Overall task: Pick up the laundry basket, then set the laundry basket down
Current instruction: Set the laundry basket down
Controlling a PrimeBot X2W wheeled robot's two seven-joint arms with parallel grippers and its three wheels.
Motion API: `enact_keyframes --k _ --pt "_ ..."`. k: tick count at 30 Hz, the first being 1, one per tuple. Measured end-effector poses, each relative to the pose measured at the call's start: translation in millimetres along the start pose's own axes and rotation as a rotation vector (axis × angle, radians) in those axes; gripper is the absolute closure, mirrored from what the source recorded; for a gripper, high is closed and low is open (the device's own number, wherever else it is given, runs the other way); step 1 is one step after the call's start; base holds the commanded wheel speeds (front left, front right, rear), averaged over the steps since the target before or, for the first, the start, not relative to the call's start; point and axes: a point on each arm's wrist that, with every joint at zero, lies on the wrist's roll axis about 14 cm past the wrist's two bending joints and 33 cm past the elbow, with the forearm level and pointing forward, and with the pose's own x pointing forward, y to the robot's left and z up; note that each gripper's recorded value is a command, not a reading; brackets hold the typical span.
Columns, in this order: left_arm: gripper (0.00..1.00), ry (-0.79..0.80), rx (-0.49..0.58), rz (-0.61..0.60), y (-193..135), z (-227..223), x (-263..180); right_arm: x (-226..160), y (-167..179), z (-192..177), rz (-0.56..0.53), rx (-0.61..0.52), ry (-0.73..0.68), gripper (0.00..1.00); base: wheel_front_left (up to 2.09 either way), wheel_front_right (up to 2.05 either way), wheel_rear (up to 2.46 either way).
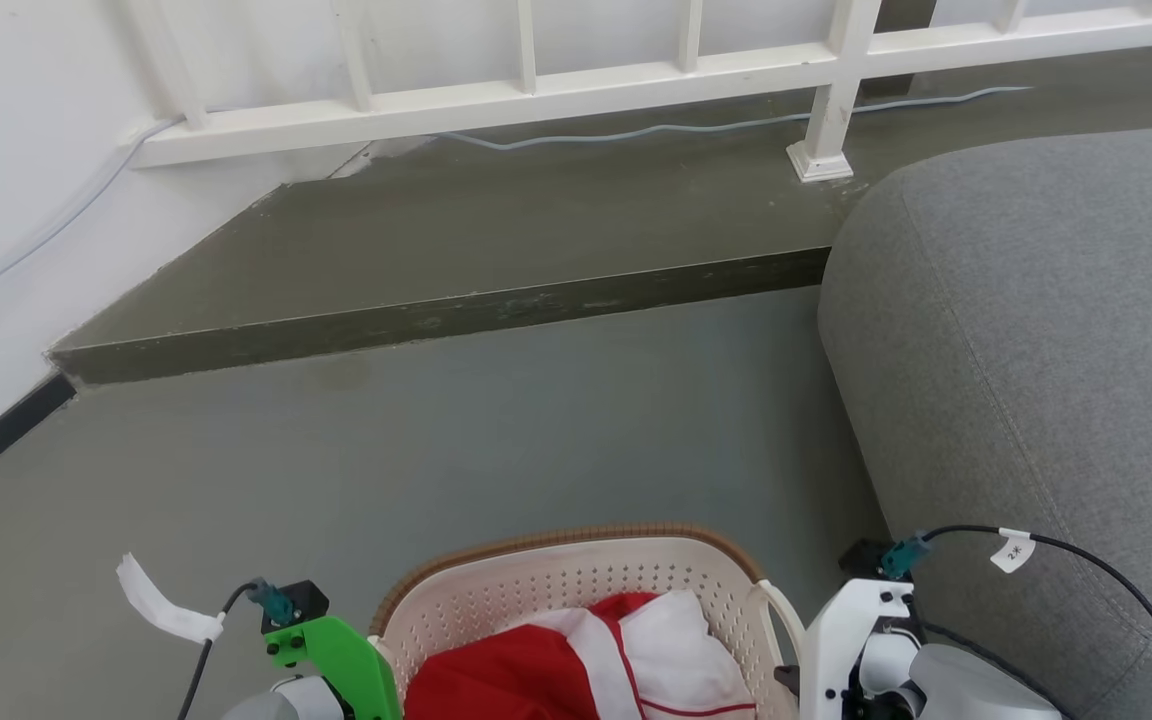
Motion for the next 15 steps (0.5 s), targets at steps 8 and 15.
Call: enact_keyframes --k 8,15 --pt "1.0 -0.026 -0.003 0.001 0 6 5 4 -1 11 -0.002 -0.004 -0.029 1.0 0.0 0.0 0.0" --pt "1.0 -0.058 0.004 0.001 -2 25 14 12 -4 33 -0.011 -0.006 -0.062 1.0 0.0 0.0 0.0"
